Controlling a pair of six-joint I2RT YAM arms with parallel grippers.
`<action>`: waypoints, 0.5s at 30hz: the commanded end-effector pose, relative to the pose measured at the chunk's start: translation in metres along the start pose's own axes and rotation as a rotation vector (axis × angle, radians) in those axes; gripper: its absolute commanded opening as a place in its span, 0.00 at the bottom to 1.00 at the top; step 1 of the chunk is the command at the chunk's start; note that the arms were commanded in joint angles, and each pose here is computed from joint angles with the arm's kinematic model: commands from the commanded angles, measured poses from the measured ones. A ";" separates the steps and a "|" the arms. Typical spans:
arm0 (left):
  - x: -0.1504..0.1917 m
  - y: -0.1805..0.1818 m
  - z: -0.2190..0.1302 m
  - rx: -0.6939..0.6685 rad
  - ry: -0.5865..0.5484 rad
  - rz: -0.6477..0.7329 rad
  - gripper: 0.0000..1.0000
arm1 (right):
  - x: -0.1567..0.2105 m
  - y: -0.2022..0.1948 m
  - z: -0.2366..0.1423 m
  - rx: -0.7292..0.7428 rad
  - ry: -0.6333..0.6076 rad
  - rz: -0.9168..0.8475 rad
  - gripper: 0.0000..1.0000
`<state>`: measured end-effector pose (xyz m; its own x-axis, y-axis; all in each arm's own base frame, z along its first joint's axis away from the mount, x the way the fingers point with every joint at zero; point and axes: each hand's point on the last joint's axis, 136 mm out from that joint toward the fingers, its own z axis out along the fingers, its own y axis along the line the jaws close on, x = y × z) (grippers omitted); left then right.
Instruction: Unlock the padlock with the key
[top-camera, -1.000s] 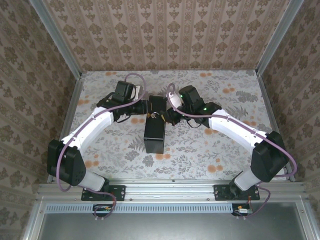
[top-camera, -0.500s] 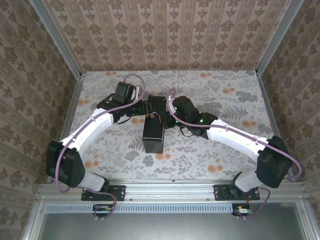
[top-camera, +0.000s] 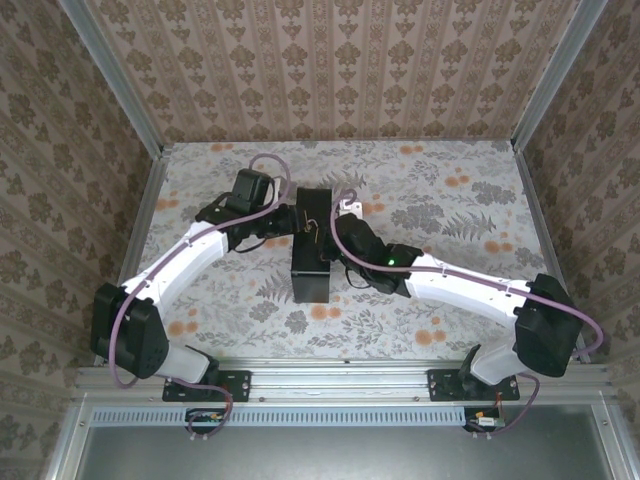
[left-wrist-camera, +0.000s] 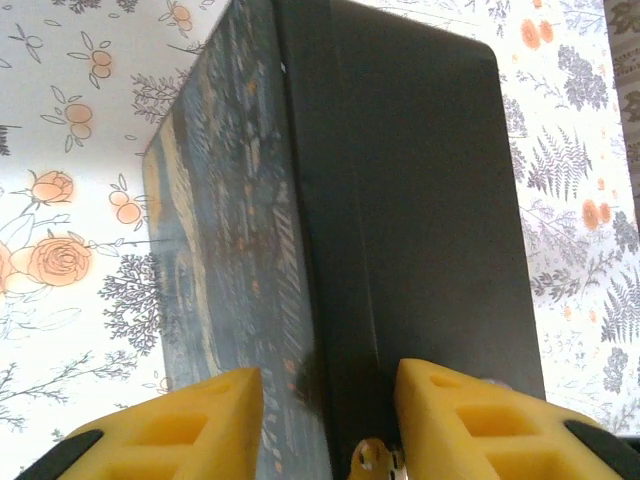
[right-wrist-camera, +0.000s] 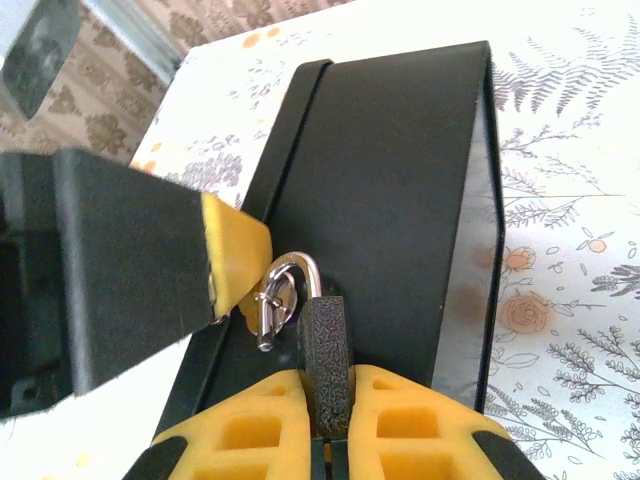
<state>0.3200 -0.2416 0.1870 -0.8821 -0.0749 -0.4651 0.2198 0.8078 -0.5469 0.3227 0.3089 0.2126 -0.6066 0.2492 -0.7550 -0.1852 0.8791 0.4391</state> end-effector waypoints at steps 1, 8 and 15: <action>0.041 0.004 0.005 0.000 0.140 -0.046 0.39 | -0.040 -0.005 0.005 0.071 -0.166 0.115 0.00; 0.042 0.001 0.006 0.018 0.148 -0.050 0.38 | -0.054 -0.017 0.011 0.162 -0.229 0.176 0.00; 0.042 0.005 0.003 -0.001 0.141 -0.056 0.39 | -0.064 -0.008 0.023 0.143 -0.236 0.183 0.00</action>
<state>0.3119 -0.2535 0.1878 -0.8964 -0.0715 -0.4375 0.2279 0.7722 -0.5931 0.3683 0.2985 0.2207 -0.4974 0.4189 -0.7597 0.0121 0.8789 0.4768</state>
